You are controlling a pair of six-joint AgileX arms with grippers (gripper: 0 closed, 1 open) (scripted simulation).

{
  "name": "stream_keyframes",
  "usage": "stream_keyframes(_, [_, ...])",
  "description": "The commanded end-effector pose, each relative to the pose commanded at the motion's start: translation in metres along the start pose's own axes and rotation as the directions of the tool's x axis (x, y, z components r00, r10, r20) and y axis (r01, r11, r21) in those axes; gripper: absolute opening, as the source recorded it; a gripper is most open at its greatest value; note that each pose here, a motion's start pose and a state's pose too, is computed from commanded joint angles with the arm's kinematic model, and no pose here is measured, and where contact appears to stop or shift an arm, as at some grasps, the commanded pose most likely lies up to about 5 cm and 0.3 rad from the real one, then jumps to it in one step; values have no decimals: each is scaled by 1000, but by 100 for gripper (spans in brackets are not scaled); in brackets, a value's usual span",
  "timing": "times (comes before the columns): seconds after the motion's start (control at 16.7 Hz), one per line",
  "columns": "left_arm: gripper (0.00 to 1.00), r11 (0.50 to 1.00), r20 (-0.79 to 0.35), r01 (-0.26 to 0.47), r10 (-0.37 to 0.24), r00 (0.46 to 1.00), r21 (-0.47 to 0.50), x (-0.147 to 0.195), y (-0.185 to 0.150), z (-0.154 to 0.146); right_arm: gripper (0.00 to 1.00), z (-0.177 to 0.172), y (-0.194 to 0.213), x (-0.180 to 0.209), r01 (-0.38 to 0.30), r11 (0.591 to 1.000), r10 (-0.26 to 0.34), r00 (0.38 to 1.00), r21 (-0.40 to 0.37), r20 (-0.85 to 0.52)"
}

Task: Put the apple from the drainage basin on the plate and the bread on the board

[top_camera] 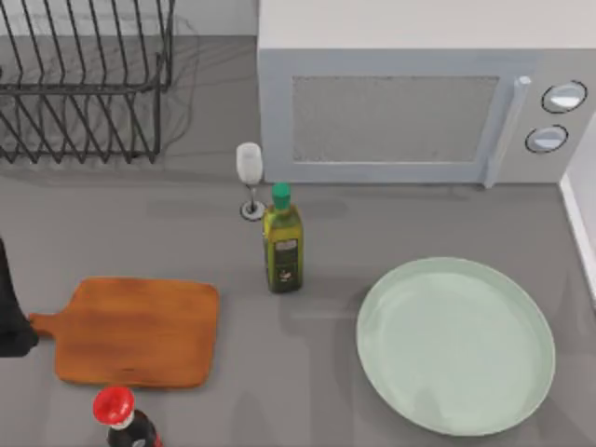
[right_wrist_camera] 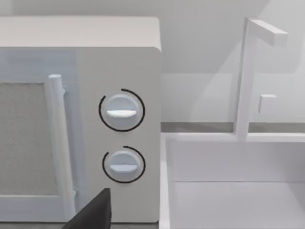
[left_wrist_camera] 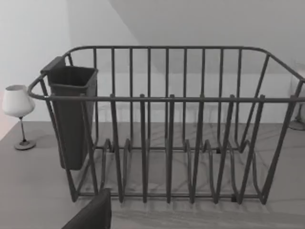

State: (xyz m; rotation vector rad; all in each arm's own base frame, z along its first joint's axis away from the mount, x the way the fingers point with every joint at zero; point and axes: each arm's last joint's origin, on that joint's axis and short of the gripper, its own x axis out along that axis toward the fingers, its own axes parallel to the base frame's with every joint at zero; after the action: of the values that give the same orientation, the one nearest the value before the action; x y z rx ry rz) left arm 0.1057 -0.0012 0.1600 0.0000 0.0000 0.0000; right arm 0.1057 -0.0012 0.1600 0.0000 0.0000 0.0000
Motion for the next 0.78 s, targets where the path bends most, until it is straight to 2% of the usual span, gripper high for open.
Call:
stream_keyframes(0.42, [100, 1000, 0, 0, 0, 1000, 0, 0, 0, 0, 100, 10, -1, 1, 10, 1000, -10, 999, -10, -45])
stream_keyframes(0.6, [100, 1000, 0, 0, 0, 1000, 0, 0, 0, 0, 100, 33, -4, 7, 29, 999, -34, 986, -33, -162])
stream_keyframes(0.78, [100, 1000, 0, 0, 0, 1000, 0, 0, 0, 0, 100, 60, -9, 26, 47, 997, -65, 939, -63, -338])
